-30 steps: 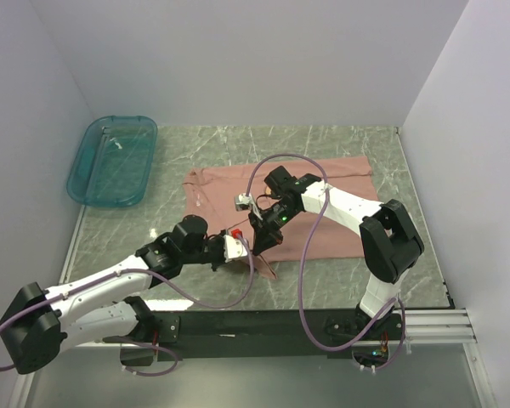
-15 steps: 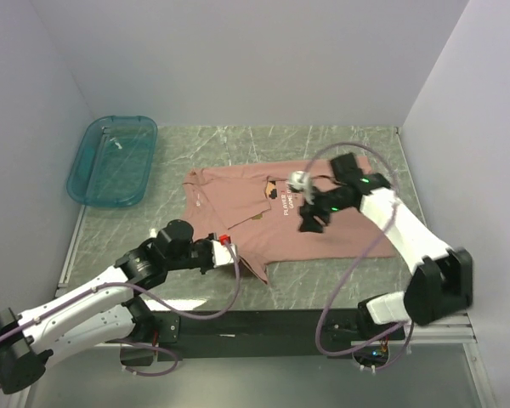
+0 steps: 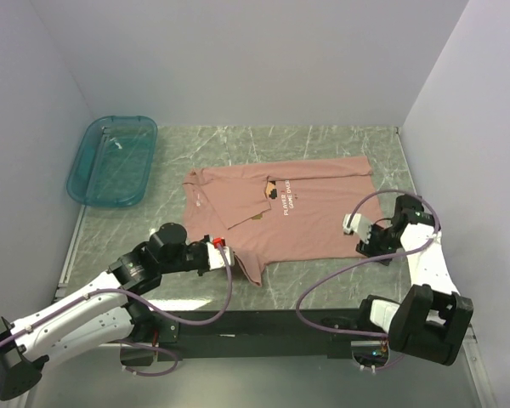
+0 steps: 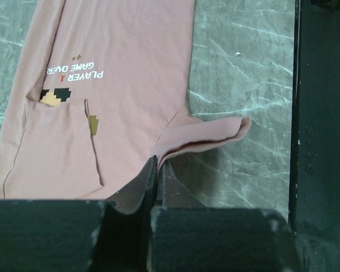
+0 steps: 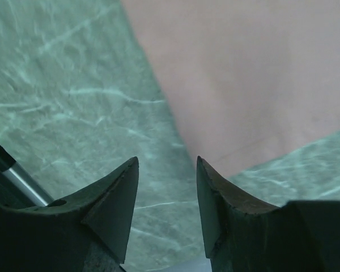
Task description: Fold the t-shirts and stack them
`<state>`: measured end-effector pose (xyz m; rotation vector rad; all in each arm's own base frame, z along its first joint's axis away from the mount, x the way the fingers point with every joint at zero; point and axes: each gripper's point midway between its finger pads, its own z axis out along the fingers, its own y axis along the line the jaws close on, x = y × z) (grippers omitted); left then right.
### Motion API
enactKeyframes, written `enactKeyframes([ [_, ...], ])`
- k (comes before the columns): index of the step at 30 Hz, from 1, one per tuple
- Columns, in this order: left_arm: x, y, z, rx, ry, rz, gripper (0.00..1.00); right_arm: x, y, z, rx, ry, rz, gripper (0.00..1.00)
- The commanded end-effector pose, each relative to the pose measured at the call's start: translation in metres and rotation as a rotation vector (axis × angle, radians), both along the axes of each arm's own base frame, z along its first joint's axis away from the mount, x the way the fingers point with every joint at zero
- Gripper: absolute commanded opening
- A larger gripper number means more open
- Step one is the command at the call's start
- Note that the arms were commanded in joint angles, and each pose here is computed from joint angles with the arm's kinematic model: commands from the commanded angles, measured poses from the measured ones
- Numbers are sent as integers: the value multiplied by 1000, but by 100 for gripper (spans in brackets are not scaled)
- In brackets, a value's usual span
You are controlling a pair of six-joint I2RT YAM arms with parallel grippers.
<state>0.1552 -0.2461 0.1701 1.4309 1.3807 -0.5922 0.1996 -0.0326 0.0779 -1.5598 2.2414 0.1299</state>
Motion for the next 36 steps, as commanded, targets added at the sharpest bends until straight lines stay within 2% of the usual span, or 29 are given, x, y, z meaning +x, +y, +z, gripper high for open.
enactKeyframes([
  [1, -5, -4, 9, -43, -13, -26, 1, 1, -26, -17, -138, -4, 39, 52],
  [7, -7, -3, 10, -50, -22, -32, 1, 15, -47, -31, -201, -8, -28, 45],
  [14, -4, 0, 14, -60, -54, -16, 1, 28, -63, -27, -252, -47, -82, 47],
  [20, -3, 2, 15, -74, -78, -7, 1, 24, -74, -17, -343, 32, -102, 56],
  [29, 12, 7, 6, -54, -67, 87, 1, 30, -71, -20, -443, 11, -68, 54],
  [36, 19, 7, -7, -17, -43, 120, 1, 29, -70, -42, -463, 14, -22, 52],
])
